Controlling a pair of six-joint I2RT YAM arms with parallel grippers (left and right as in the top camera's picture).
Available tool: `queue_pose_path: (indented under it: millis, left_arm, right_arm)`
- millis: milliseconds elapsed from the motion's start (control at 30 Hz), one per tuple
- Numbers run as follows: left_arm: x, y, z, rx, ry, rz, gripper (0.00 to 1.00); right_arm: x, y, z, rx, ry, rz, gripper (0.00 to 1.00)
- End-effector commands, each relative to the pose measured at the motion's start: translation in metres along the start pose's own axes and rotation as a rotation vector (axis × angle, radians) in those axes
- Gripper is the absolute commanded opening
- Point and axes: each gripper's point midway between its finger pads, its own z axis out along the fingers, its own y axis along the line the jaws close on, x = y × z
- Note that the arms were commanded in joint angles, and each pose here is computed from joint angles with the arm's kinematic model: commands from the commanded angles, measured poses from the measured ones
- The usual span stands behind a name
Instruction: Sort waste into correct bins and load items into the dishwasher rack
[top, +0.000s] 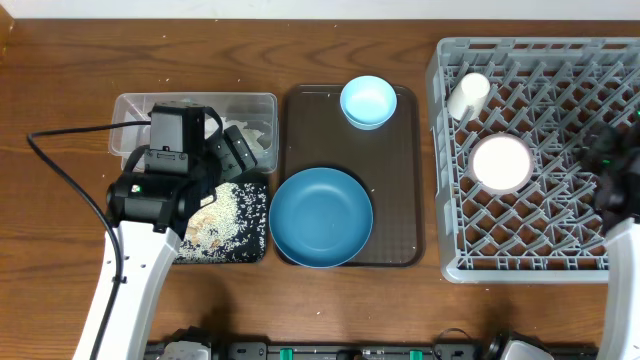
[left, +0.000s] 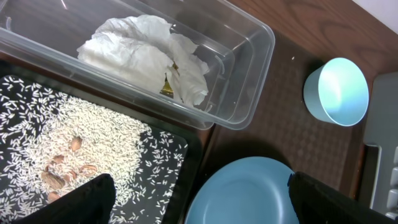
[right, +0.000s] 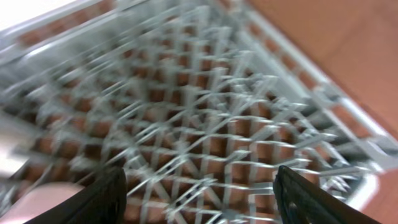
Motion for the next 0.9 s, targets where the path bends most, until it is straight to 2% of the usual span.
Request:
queue_pose_path:
  millis: [0, 67, 100, 133, 167, 200, 400, 867]
  left_arm:
    - [-0.009, -0.001, -0.007, -0.002, -0.036, 0.000, 0.91]
    - [-0.009, -0.001, -0.007, -0.002, -0.036, 0.000, 0.91]
    - [-0.009, -0.001, -0.007, -0.002, -0.036, 0.000, 0.91]
    - [-0.009, -0.001, -0.007, -0.002, -0.036, 0.000, 0.91]
    - [-0.009, -0.001, -0.007, -0.002, -0.036, 0.000, 0.91]
    - [-0.009, -0.001, -0.007, -0.002, -0.036, 0.000, 0.91]
    - [-0.009, -0.001, -0.007, -0.002, -0.036, 0.000, 0.91]
    - [-0.009, -0.001, -0.007, -0.002, -0.036, 0.000, 0.91]
  right_arm:
    - [-0.007, -0.029, 0.003, 0.069, -0.016, 0.102, 0.72]
    - [-0.008, -0.042, 0.007, 0.093, -0.016, 0.137, 0.68]
    - [-0.008, -0.049, 0.009, 0.099, -0.013, 0.161, 0.62]
    - [-0.006, -0.054, 0.012, 0.102, -0.005, 0.183, 0.52]
    - [-0.004, -0.058, 0.016, 0.098, 0.005, 0.198, 0.35]
    - [-0.001, -0.063, 0.021, 0.093, 0.022, 0.213, 0.23]
    - [0.013, -0.084, 0.040, 0.112, 0.084, 0.269, 0.01]
    - [0.019, -0.083, 0.060, 0.088, 0.114, 0.285, 0.01]
